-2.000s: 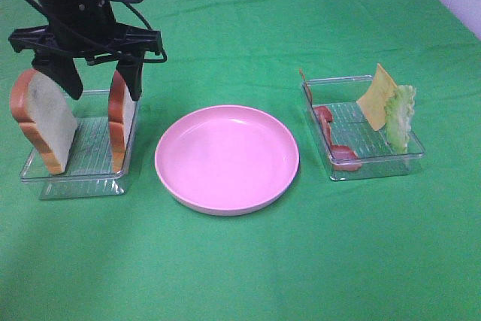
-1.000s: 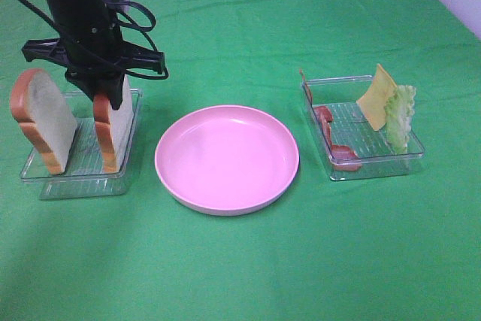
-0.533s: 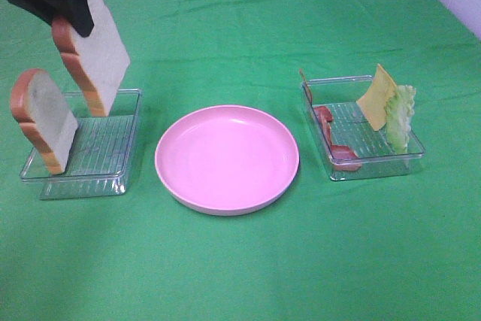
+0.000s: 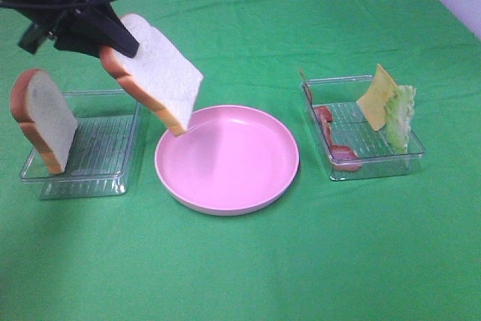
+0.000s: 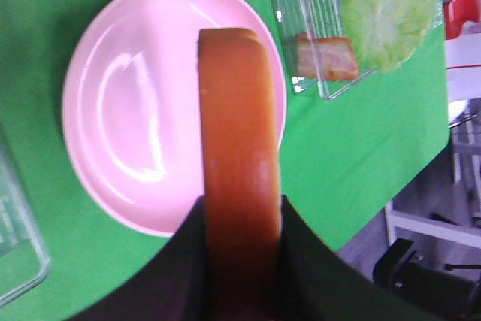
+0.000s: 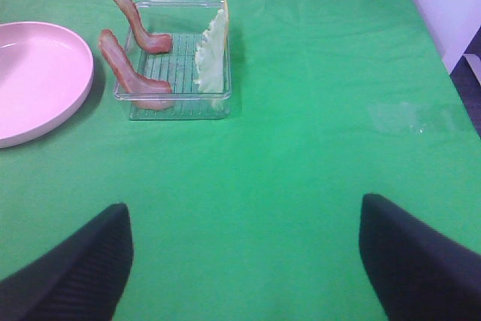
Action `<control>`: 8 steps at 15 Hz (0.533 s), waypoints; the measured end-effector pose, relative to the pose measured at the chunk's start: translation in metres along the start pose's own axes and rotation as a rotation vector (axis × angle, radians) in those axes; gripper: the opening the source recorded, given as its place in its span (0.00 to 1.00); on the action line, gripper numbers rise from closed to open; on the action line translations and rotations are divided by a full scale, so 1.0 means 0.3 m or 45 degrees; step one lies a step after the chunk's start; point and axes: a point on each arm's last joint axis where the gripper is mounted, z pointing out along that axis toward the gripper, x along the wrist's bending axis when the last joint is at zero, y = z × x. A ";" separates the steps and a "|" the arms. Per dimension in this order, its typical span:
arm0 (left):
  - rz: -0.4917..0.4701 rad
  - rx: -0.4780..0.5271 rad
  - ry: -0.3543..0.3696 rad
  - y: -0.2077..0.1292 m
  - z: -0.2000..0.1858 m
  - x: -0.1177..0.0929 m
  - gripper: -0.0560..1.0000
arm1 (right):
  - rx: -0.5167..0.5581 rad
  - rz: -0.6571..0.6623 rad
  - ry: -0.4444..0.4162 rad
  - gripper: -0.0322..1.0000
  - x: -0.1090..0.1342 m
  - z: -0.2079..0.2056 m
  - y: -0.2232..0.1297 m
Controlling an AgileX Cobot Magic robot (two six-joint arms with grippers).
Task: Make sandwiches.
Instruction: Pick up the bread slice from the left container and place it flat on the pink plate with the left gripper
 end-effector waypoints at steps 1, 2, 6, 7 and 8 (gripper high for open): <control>-0.025 -0.008 -0.024 -0.004 0.022 0.012 0.24 | 0.000 0.000 0.000 0.79 0.000 0.000 0.000; -0.082 -0.023 -0.078 -0.011 0.072 0.036 0.24 | 0.000 0.000 0.000 0.79 0.000 0.000 0.000; -0.069 0.043 -0.122 -0.046 0.284 0.061 0.24 | 0.000 0.000 0.001 0.79 0.000 0.000 0.000; -0.068 0.046 -0.112 -0.049 0.303 0.062 0.24 | 0.000 0.000 0.001 0.79 0.000 0.000 0.000; -0.068 0.046 -0.091 -0.054 0.338 0.067 0.24 | 0.000 0.000 0.001 0.79 0.000 0.000 0.000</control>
